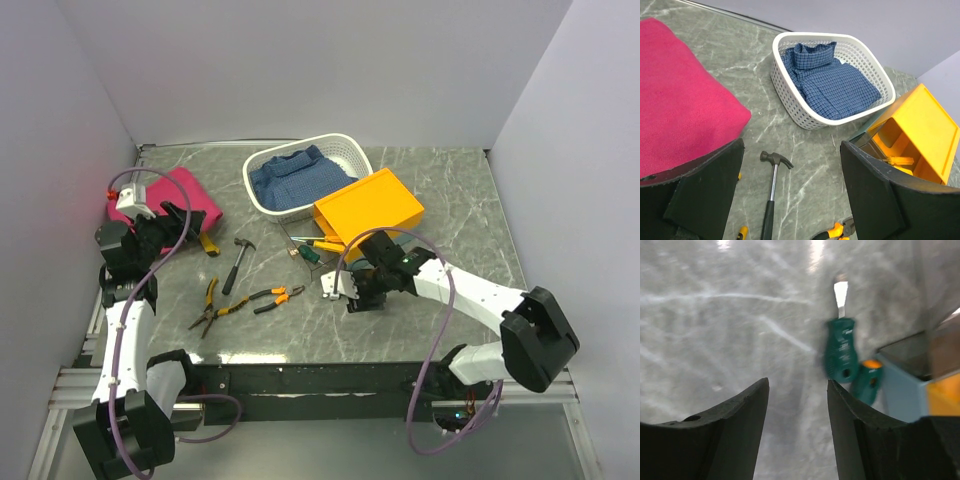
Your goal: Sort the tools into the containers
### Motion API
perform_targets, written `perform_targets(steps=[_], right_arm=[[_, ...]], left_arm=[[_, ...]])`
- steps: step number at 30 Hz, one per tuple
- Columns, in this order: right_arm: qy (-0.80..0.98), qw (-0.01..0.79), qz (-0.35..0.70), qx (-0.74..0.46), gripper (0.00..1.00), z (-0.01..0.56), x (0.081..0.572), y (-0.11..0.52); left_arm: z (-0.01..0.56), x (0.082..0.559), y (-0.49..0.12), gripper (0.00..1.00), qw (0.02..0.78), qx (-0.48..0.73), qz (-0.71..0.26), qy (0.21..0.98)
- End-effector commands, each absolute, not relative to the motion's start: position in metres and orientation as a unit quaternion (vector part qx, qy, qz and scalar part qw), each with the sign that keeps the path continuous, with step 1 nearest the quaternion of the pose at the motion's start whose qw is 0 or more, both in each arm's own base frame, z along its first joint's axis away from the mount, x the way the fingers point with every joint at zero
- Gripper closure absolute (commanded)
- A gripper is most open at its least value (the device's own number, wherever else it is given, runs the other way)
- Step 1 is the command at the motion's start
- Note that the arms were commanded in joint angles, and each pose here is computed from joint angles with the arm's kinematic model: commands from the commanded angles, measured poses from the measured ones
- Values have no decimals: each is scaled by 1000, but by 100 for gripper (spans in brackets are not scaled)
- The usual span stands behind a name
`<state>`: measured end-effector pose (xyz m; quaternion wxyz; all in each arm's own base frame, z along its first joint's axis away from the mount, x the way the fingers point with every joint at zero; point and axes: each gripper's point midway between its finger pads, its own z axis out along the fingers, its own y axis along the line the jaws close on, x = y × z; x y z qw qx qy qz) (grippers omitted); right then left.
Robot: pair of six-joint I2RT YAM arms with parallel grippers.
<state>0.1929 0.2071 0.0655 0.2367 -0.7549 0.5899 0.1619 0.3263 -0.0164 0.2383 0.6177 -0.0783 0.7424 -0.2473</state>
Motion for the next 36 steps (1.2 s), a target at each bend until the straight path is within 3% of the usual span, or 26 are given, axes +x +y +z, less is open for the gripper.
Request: perform_targets(steps=[1,6,23,29,32,36], right_arm=[[554,303,126,-765,42,71,229,233],[547,304,111,-772,42,63,239,238],[545,203,88,-809,44,3,227,213],[564,211,118,-790,72,22,214,215],[576,221,130,-776,80,44,206,213],[578,235,146,-768,84,80,194,210]], left_arm=[[245,325,-20,16,622,-61,-250,740],[242,324,-20,17,617,-64,-251,743],[236,329,-20,16,616,-70,-259,740],[235,329,-20,16,616,-70,-260,741],[233,329,-21,16,613,-73,-265,740],[232,332,-23,16,612,-72,-270,740]])
